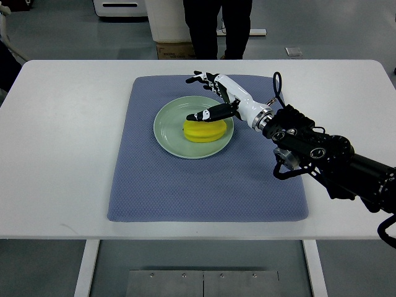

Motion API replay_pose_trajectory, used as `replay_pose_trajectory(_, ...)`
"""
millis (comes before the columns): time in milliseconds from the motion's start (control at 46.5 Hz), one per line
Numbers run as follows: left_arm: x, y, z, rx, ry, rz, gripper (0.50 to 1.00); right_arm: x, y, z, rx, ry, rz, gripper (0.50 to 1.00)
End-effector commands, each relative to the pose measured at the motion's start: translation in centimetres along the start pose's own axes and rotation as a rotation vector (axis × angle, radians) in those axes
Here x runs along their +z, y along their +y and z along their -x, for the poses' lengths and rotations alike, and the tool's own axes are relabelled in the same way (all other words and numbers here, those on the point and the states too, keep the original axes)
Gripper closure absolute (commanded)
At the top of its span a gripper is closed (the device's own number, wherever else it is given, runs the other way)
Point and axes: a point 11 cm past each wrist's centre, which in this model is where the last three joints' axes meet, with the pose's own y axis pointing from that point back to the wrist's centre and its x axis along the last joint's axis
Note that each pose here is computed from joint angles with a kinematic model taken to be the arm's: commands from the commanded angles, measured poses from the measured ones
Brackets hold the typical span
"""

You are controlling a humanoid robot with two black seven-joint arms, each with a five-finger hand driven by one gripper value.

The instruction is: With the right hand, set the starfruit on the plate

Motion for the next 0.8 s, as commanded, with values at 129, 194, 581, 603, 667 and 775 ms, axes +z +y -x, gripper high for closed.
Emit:
replay_pose_trajectory(129,0.0,0.0,0.0,0.0,0.0,0.0,0.5,-2.0,0.9,-1.8,0.029,-0.075,-0.061,0.5)
replay_pose_trajectory(194,0.0,0.0,0.0,0.0,0.0,0.0,0.5,-2.6,1.2,-2.8,0.056,-0.107,-0.083,0.5)
replay_pose_trajectory(581,0.0,0.0,0.0,0.0,0.0,0.0,0.5,-1.4,3.7,-7.4,0.159,-0.122,-0.047,0.5)
replay_pose_trajectory(603,0.0,0.0,0.0,0.0,0.001,0.0,0.5,-1.0,4.0,-7.7,0.166,-0.12,-0.035,0.5)
replay_pose_trajectory(667,0.0,0.0,0.0,0.0,0.0,-0.001,0.5,-0.3,4.7,-8.6,0.185,-0.118,-0.014,0.5)
replay_pose_trajectory(775,0.0,0.0,0.0,0.0,0.0,-0.001,0.5,0.0,5.5,-9.8,0.216,-0.126,0.001,0.5)
